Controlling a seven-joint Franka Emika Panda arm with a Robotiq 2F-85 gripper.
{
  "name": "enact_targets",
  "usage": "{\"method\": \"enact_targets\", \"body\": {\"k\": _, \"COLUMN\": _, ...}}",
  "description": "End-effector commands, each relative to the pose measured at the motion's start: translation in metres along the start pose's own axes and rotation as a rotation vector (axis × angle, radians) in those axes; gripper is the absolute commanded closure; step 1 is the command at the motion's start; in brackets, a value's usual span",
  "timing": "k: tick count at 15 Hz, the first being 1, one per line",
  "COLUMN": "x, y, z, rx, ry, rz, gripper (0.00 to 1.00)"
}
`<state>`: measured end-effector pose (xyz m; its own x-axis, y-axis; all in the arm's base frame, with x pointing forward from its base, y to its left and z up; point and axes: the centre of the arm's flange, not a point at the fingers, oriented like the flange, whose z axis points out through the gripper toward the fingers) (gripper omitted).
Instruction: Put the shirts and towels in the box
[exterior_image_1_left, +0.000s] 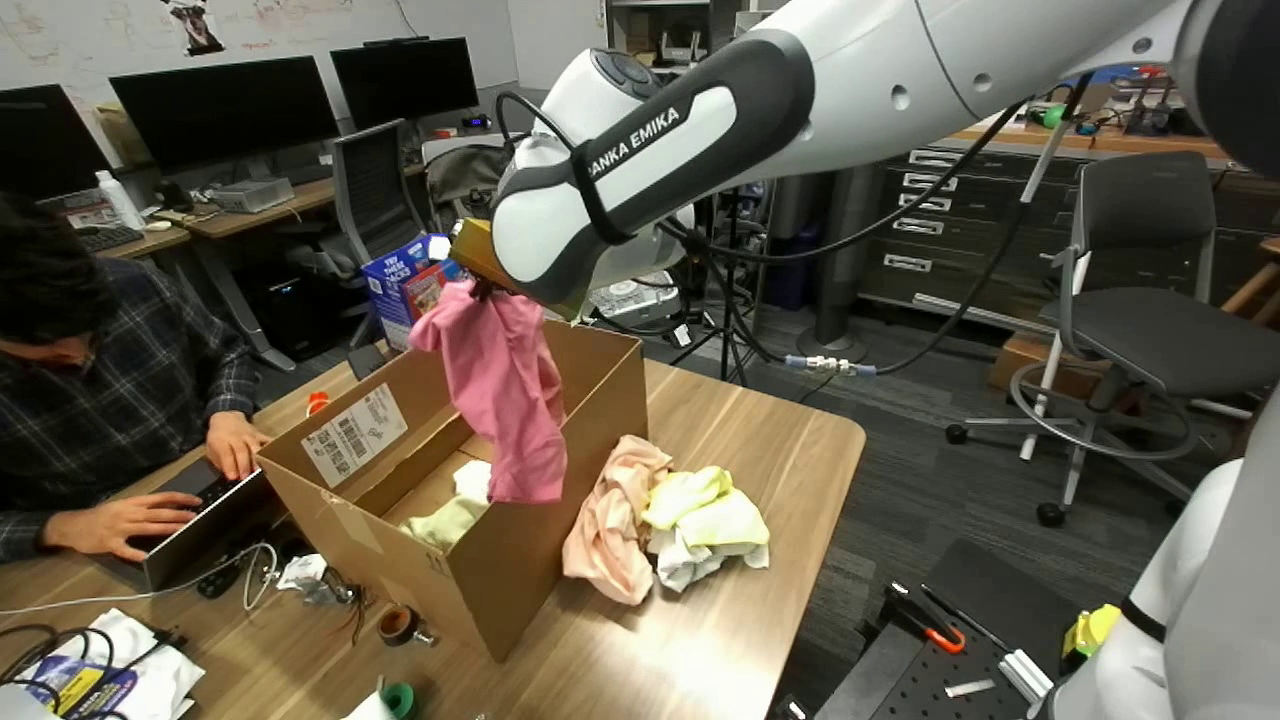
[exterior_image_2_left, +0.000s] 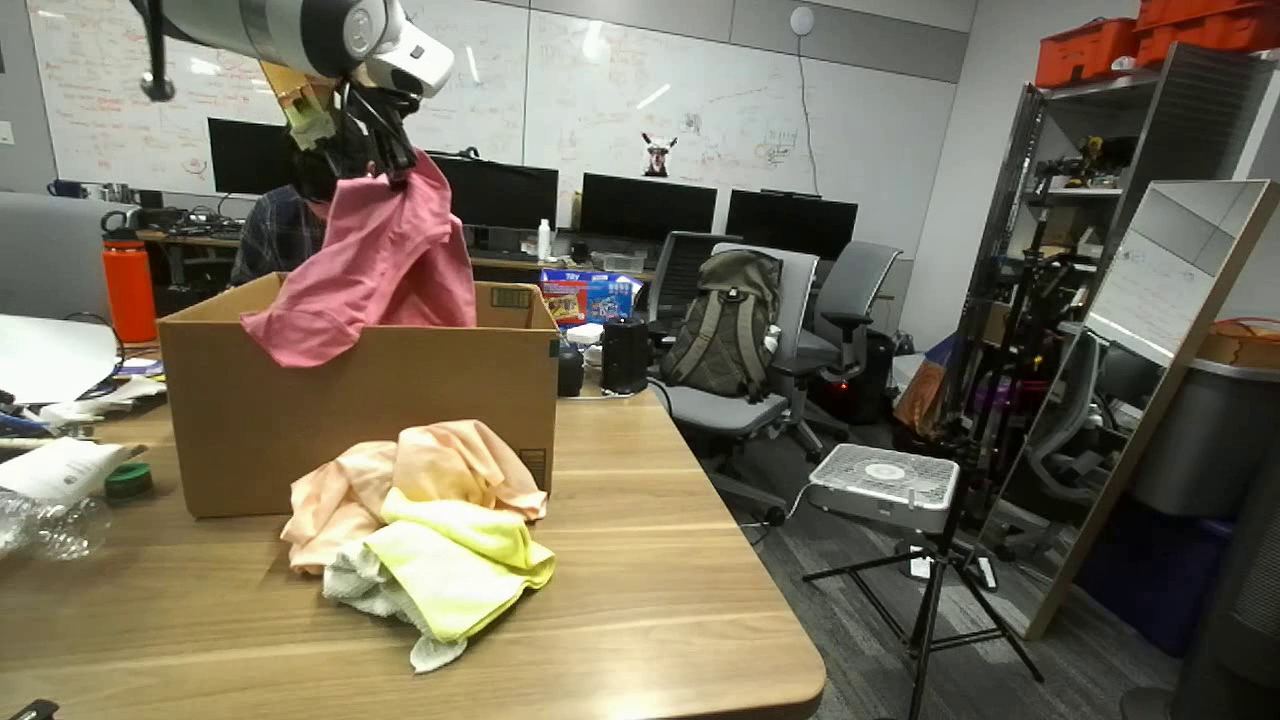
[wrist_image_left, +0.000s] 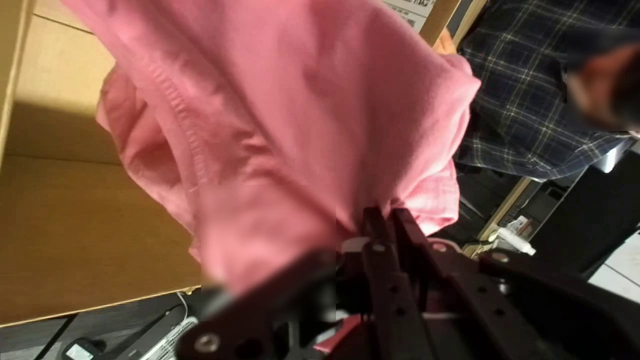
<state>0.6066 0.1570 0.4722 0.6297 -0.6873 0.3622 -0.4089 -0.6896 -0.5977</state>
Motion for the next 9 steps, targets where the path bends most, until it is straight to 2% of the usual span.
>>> {"method": "enact_targets", "body": {"k": 1, "x": 0.006, "y": -0.013, "z": 0.009, "rx": -0.074, "ry": 0.02, "rz": 0.0, "gripper": 0.66}}
{"method": "enact_targets", "body": {"k": 3, "x": 0.005, "y": -0.005, "z": 0.013, "rx": -0.125, "ry": 0.002, "rz": -0.025, "gripper": 0.56}}
{"method": "enact_targets", "body": {"k": 9, "x": -0.017, "y": 0.016, "z": 0.012, "rx": -0.246, "ry": -0.167, "rz": -0.083, "gripper": 0.1}}
